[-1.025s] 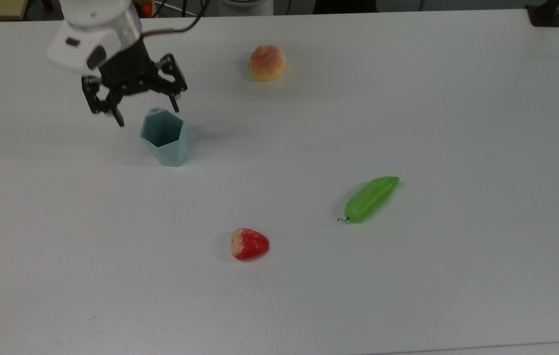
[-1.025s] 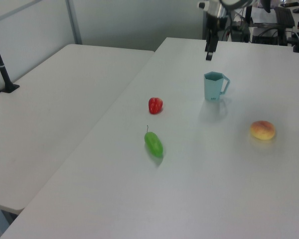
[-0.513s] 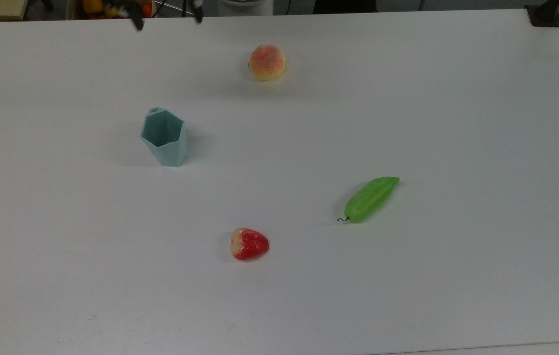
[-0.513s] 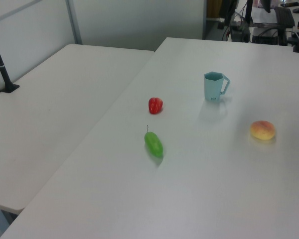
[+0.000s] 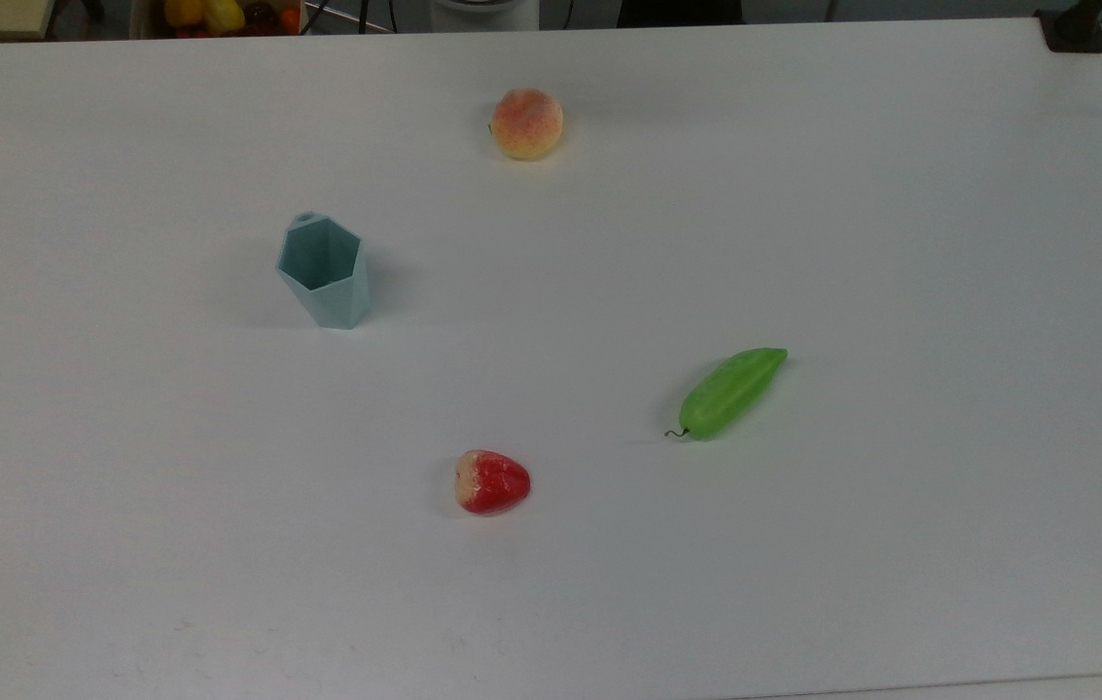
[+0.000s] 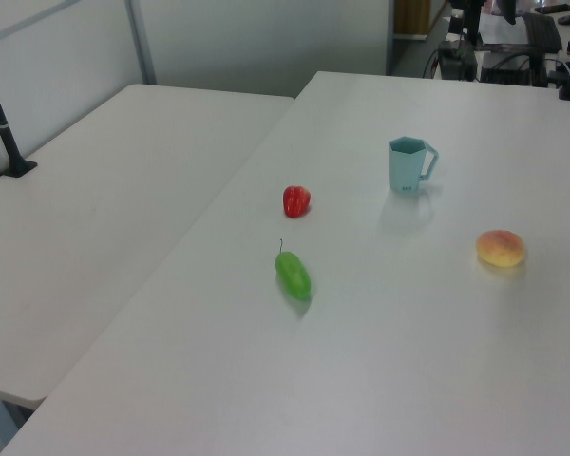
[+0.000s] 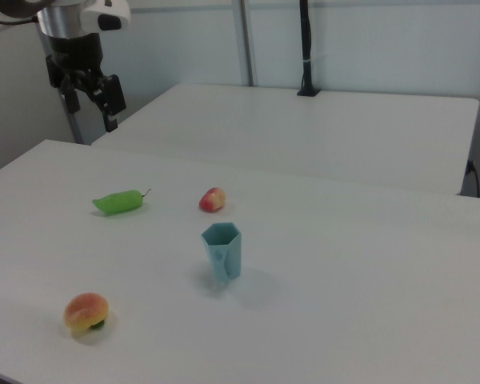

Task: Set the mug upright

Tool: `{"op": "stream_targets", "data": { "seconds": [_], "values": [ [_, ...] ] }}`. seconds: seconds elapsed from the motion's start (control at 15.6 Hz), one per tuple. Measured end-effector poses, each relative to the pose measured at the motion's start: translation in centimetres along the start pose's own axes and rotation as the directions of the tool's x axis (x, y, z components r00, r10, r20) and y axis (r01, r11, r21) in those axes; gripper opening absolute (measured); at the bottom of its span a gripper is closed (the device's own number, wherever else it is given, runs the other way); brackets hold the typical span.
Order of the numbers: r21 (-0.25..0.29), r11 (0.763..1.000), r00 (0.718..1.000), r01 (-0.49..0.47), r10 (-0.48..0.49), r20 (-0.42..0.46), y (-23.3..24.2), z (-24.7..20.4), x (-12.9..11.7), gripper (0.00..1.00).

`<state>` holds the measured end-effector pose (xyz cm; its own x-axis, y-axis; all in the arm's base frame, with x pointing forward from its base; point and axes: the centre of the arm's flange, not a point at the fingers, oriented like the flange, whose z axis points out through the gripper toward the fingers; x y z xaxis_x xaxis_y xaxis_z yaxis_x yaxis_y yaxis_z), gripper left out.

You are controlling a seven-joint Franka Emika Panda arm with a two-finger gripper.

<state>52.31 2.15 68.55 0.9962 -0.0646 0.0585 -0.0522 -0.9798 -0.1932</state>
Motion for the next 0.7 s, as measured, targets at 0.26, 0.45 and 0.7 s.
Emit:
{"op": "stream_targets", "data": {
  "seconds": [0.26, 0.45, 0.7],
  "values": [
    [-0.017, 0.997, 0.997, 0.081, -0.081, 0.014, 0.3, 1.5, 0.8, 1.0],
    [-0.024, 0.994, 0.995, 0.105, -0.105, -0.004, 0.8, 2.5, 1.7, 1.0],
    [-0.051, 0.991, 0.992, 0.125, -0.126, -0.015, 0.6, 3.0, 2.2, 1.0]
  ]
}}
